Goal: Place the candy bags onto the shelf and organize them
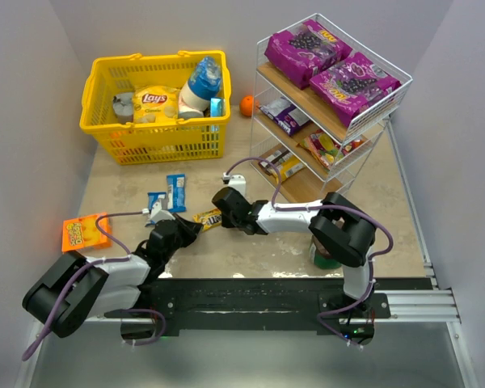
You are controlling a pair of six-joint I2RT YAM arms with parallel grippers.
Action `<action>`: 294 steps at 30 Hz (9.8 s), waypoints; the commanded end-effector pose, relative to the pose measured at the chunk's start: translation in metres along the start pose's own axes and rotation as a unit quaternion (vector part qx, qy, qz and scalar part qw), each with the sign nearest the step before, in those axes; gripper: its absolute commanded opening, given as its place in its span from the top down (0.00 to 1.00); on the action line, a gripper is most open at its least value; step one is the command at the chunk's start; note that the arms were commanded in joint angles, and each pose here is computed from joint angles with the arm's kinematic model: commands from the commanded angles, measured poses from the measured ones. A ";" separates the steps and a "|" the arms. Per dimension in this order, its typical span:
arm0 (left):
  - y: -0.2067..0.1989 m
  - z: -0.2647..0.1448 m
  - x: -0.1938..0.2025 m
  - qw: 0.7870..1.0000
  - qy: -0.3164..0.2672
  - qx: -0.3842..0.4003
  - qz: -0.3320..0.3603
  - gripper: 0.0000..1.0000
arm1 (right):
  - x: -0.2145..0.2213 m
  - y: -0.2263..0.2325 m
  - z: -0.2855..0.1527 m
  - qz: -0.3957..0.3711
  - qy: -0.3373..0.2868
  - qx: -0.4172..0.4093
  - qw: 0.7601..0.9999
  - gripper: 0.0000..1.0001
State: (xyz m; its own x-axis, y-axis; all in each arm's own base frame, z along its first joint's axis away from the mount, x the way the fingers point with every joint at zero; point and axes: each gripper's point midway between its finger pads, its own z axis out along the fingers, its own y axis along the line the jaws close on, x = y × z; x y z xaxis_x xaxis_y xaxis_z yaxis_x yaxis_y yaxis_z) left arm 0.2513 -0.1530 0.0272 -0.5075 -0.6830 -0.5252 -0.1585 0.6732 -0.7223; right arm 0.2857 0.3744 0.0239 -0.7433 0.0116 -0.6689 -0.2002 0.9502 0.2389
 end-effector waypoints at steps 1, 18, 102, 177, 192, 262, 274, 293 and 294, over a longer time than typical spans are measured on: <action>0.039 -0.009 0.012 0.998 0.011 -0.048 0.033 1.00 | 0.010 -0.041 -0.011 -0.018 0.014 0.071 0.997 0.83; -0.058 -0.003 -0.004 0.996 0.036 0.078 -0.029 1.00 | -0.098 0.000 -0.162 -0.034 -0.082 -0.081 0.993 0.51; -0.196 0.087 0.053 0.993 -0.041 -0.057 -0.094 0.27 | -0.153 -0.032 -0.322 0.036 -0.183 -0.169 0.968 0.36; 0.070 -0.047 -0.103 0.971 -0.124 -0.159 -0.129 1.00 | -0.134 0.059 -0.157 0.015 -0.074 -0.186 0.980 0.06; -0.044 -0.047 -0.104 0.995 -0.022 0.072 -0.059 1.00 | -0.155 0.051 -0.212 0.002 -0.112 -0.214 0.970 0.06; -0.263 0.169 0.160 0.984 0.127 0.054 -0.111 0.96 | -0.150 -0.029 -0.336 0.011 -0.186 -0.223 0.957 0.01; -0.256 0.146 0.161 0.987 0.128 0.051 -0.084 0.40 | -0.154 -0.030 -0.337 0.015 -0.190 -0.217 0.957 0.01; -0.178 0.039 0.050 0.998 0.006 0.039 -0.050 0.21 | -0.158 -0.007 -0.297 0.016 -0.165 -0.204 0.965 0.02; -0.170 0.036 0.044 0.998 0.000 0.032 -0.048 0.20 | -0.158 -0.004 -0.294 0.015 -0.162 -0.204 0.965 0.02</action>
State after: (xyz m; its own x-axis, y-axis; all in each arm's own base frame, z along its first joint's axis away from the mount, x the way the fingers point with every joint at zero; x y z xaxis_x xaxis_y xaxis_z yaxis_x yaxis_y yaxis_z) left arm 0.2702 -0.3524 0.0774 -0.6378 -0.6839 -0.3542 -0.1781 0.5784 -0.7961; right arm 0.2078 0.2630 0.3179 -0.5476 0.1545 -0.8224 -0.4503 0.7740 0.4453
